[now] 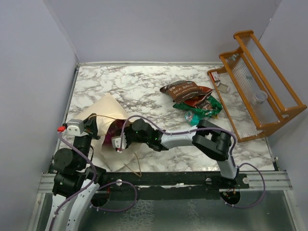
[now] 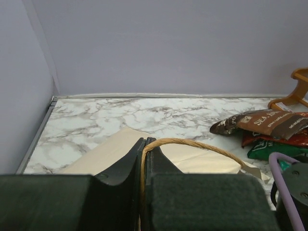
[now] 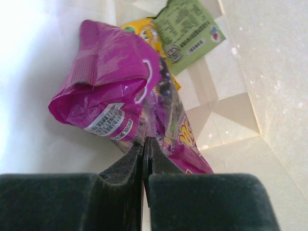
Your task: Take the snacks out of the paper bag
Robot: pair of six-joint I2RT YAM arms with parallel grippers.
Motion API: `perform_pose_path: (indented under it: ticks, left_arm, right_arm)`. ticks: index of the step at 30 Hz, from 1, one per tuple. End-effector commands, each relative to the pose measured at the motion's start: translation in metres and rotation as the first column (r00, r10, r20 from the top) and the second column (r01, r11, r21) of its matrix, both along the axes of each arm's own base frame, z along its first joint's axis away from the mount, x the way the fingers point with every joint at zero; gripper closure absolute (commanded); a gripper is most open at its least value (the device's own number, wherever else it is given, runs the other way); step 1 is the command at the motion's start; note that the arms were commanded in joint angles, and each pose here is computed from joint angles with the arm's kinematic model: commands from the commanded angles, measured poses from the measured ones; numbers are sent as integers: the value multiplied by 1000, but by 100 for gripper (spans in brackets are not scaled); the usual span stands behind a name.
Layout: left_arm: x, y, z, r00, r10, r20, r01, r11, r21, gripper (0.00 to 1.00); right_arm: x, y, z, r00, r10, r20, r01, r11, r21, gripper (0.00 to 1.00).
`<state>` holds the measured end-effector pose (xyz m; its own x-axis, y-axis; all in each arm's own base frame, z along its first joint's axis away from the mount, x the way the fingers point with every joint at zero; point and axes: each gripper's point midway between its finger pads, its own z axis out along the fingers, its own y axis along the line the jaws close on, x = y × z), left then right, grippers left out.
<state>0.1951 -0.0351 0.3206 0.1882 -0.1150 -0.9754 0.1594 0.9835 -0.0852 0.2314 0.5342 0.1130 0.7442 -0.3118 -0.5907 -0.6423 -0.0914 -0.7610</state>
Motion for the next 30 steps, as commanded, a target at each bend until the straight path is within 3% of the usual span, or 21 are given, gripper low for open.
perform_pose_path:
  ticks: [1,6,12,14,17,23,30]
  left_arm:
    - [0,24,-8,991,131,22,-129,990,-61,100]
    - [-2,48,-22,965,260,-34,-262,952,-160,100]
    - [-5,60,-19,946,321,-52,-324,919,-226,100]
    - [-4,56,-14,952,302,-38,-302,921,-247,100]
    - [1,48,-9,964,263,-30,-262,934,-241,100]
    - [6,19,4,993,118,-6,-117,977,-177,100]
    - [2,-15,1,997,-71,17,72,994,-83,100]
  right_arm:
    - [-20,12,23,999,-51,15,51,999,0,99]
    - [-13,13,26,980,-190,-65,191,982,6,99]
    - [16,-6,42,950,-314,-6,314,949,28,99]
    - [21,-13,42,955,-297,-13,297,954,25,99]
    - [3,-14,35,988,-150,22,149,989,22,98]
    - [-6,-9,20,1000,-28,8,28,1000,-5,72]
    - [-35,-11,26,991,133,22,-133,991,-6,52]
